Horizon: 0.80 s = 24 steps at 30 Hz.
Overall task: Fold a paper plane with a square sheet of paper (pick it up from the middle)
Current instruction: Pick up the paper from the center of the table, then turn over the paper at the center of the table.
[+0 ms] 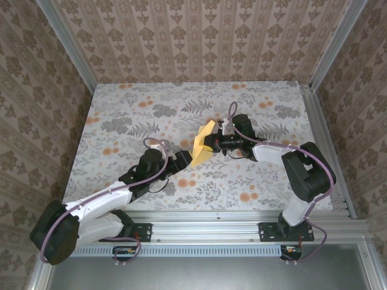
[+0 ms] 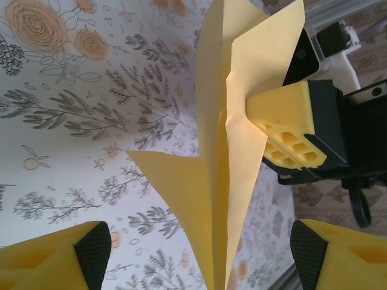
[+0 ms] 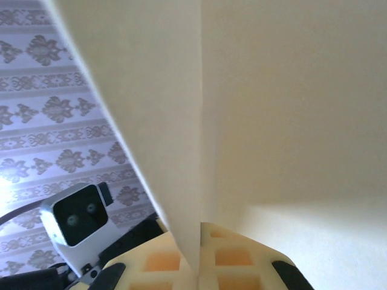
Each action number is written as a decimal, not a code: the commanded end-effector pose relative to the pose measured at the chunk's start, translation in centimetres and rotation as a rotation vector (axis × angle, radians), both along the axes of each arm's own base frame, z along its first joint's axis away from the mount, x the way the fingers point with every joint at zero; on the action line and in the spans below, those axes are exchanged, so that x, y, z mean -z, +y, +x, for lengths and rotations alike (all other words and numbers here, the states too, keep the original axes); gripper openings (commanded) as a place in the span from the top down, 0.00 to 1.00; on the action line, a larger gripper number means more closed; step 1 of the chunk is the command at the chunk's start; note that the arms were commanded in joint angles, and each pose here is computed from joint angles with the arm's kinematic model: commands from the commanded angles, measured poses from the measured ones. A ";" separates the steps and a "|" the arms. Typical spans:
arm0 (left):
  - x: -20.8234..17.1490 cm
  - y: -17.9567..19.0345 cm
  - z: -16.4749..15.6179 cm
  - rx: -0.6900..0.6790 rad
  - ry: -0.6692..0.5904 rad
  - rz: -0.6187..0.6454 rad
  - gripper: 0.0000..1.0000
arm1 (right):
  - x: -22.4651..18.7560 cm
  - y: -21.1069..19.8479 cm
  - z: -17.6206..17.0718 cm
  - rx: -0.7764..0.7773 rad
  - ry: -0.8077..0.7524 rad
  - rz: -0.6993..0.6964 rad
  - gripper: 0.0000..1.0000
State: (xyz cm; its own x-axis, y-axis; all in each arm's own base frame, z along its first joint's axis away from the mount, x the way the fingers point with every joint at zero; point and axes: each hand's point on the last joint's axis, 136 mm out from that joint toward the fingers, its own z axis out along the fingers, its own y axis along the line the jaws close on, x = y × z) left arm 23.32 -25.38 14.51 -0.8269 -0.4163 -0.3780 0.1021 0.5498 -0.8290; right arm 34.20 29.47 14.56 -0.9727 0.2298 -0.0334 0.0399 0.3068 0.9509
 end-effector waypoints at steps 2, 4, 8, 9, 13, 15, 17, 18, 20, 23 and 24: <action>-1.6 -0.6 0.5 -0.033 -0.011 -0.095 0.19 | -4.4 0.5 0.7 -0.003 -0.060 0.108 1.00; -2.1 -1.1 0.6 -0.018 -0.022 -0.114 0.19 | -4.5 0.5 0.8 0.002 -0.055 0.126 1.00; -1.9 -1.6 0.7 0.010 -0.015 -0.099 0.21 | -5.0 0.6 0.9 0.007 -0.056 0.151 1.00; -2.1 -1.7 0.8 0.010 -0.019 -0.118 0.22 | -5.1 0.6 0.9 0.007 -0.060 0.154 1.00; -3.3 -2.4 1.4 0.028 -0.048 -0.158 0.28 | -4.9 0.5 0.8 0.007 -0.052 0.158 1.00; -3.9 -2.8 1.4 0.046 -0.068 -0.164 0.36 | -4.6 0.5 0.6 0.006 -0.046 0.158 1.00; -4.2 -2.9 1.5 0.053 -0.082 -0.165 0.43 | -4.5 0.5 0.7 0.006 -0.043 0.159 1.00; -4.1 -2.8 1.6 0.051 -0.082 -0.163 0.49 | -4.4 0.5 0.6 0.006 -0.044 0.158 1.00; -4.2 -2.6 1.6 0.049 -0.085 -0.167 0.55 | -4.2 0.4 0.6 0.008 -0.039 0.156 1.00; -4.2 -2.4 1.5 0.053 -0.087 -0.164 0.62 | -3.9 0.2 0.6 0.010 -0.036 0.154 1.00; -4.2 -2.2 1.5 0.051 -0.087 -0.160 0.65 | -3.7 0.2 0.7 0.012 -0.032 0.151 1.00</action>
